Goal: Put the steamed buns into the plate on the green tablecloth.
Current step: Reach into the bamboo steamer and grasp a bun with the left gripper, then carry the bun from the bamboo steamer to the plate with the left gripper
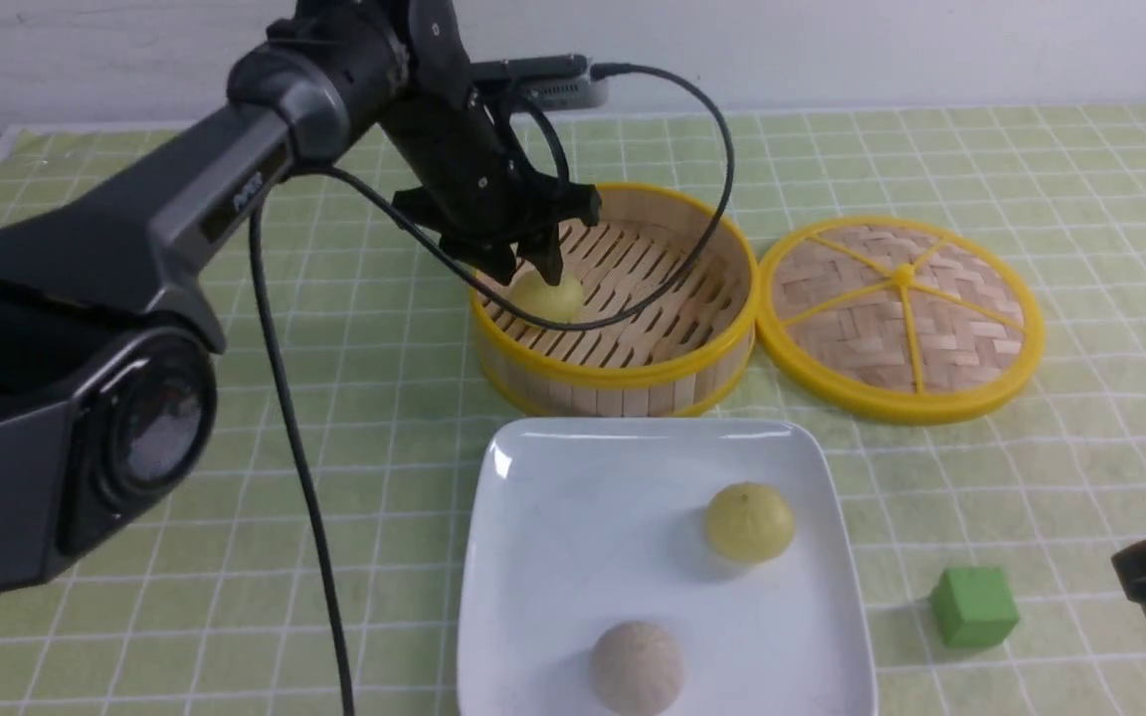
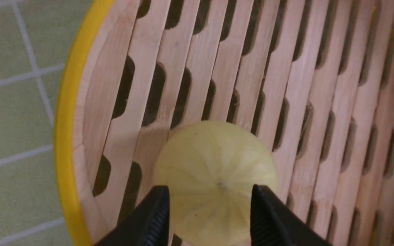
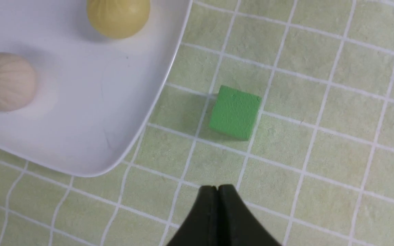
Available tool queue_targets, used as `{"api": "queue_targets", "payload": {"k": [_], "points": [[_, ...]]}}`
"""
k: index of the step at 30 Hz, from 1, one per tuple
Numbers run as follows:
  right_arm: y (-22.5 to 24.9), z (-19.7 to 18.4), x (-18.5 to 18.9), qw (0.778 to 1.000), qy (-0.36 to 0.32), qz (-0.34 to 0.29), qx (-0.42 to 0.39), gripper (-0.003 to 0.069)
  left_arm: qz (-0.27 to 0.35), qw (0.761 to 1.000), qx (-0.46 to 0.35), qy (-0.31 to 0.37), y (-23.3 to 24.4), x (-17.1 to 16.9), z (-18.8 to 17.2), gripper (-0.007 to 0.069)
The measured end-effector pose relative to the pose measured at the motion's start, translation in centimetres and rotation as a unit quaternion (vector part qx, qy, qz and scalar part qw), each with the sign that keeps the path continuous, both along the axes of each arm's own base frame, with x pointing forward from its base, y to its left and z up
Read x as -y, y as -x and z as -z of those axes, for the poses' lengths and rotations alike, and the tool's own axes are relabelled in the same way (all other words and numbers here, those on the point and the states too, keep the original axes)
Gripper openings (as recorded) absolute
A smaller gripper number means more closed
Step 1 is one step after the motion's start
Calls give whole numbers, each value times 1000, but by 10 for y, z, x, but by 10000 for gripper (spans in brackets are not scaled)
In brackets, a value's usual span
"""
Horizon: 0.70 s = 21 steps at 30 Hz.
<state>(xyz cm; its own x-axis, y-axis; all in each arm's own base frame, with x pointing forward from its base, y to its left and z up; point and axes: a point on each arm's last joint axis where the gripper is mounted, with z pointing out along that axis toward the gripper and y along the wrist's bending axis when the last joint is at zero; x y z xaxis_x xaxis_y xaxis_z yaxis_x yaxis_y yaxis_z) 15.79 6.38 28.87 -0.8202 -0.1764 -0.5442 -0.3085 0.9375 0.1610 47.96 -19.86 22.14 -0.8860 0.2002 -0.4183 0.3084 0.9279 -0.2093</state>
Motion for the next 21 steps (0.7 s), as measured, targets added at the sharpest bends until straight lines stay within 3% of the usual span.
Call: {"api": "queue_targets", "payload": {"k": [3, 7, 10, 13, 15, 17, 18, 21], "points": [[0, 0, 0, 1000, 0, 0, 1, -5, 0, 1000, -10, -4, -3, 1, 13, 304], [0, 0, 0, 1000, -1, 0, 2, 0, 6, 1000, -26, -3, -1, 2, 16, 70], [0, 0, 0, 1000, -1, 0, 2, 1, 9, 999, -36, 5, 3, 2, 8, 29], [0, 0, 0, 1000, -1, 1, 2, 3, 27, 999, -32, 12, 17, 0, -33, 21], [0, 0, 0, 1000, 0, 0, 0, 4, 37, 999, 15, 17, 34, -7, -84, 21], [0, 0, 0, 1000, -1, 0, -2, 5, 39, 998, 40, 15, 43, -12, -107, 21], [1, 1, 0, 1000, 0, 0, -6, 6, 39, 996, 82, 1, 62, -24, -144, 21], [1, 1, 0, 1000, 0, -1, -8, 9, 30, 994, 108, -10, 95, -40, -178, 21]]}}
